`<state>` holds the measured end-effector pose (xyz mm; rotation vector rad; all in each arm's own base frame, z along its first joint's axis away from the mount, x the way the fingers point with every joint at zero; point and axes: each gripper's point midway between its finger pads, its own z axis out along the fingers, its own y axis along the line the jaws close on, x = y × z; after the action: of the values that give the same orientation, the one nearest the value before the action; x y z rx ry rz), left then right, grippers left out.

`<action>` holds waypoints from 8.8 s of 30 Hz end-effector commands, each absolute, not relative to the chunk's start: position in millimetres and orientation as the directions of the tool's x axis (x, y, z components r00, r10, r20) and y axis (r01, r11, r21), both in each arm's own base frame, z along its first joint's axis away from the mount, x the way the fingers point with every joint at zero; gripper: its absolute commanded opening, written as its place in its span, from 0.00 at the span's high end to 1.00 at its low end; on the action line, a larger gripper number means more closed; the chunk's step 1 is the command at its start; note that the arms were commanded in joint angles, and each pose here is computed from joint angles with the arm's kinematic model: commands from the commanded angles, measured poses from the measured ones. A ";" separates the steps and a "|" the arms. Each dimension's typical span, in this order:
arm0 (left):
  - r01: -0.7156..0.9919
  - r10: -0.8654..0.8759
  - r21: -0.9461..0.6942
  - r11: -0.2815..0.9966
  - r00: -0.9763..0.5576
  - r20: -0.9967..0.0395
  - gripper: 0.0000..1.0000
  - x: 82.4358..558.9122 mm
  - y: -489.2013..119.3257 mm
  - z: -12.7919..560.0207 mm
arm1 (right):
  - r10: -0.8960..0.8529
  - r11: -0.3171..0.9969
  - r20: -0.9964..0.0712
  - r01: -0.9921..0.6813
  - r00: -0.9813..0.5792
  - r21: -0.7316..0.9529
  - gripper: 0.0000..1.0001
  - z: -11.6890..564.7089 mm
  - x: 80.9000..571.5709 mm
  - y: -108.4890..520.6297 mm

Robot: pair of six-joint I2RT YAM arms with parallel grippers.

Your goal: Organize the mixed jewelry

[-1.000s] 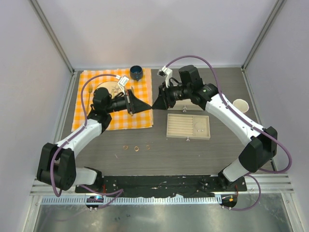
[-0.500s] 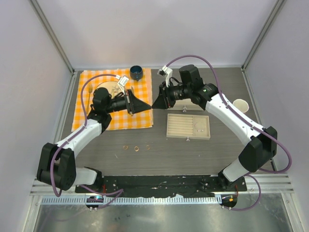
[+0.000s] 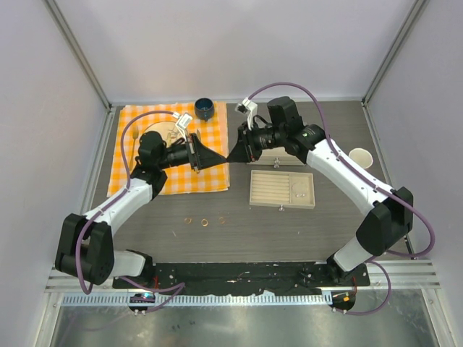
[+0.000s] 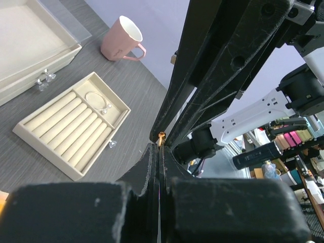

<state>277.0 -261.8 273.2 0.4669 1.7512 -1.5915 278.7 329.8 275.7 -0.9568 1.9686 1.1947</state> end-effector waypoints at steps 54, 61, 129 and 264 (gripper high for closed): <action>0.579 -0.212 -0.502 0.642 -0.495 -0.843 0.04 327.3 -169.9 251.8 | -0.902 0.310 -0.407 -0.871 -0.143 -0.382 0.99 123.5 351.5 185.0; 0.568 -0.212 -0.501 0.653 -0.497 -0.841 0.00 330.0 -166.6 248.6 | -0.922 0.251 -0.374 -0.887 -0.098 -0.388 0.99 103.3 360.3 189.4; 0.545 -0.244 -0.542 0.640 -0.525 -0.816 0.00 338.1 -161.5 240.5 | -0.961 0.103 -0.275 -0.918 0.007 -0.382 0.99 44.2 348.7 215.6; 0.600 -0.176 -0.494 0.630 -0.509 -0.843 0.00 328.2 -157.2 243.8 | -0.931 0.252 -0.355 -0.848 -0.082 -0.465 0.58 119.5 369.3 215.0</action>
<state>330.4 -158.3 228.8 0.2343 1.9136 -1.0343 365.1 208.7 81.1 -1.7398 1.9664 -0.2261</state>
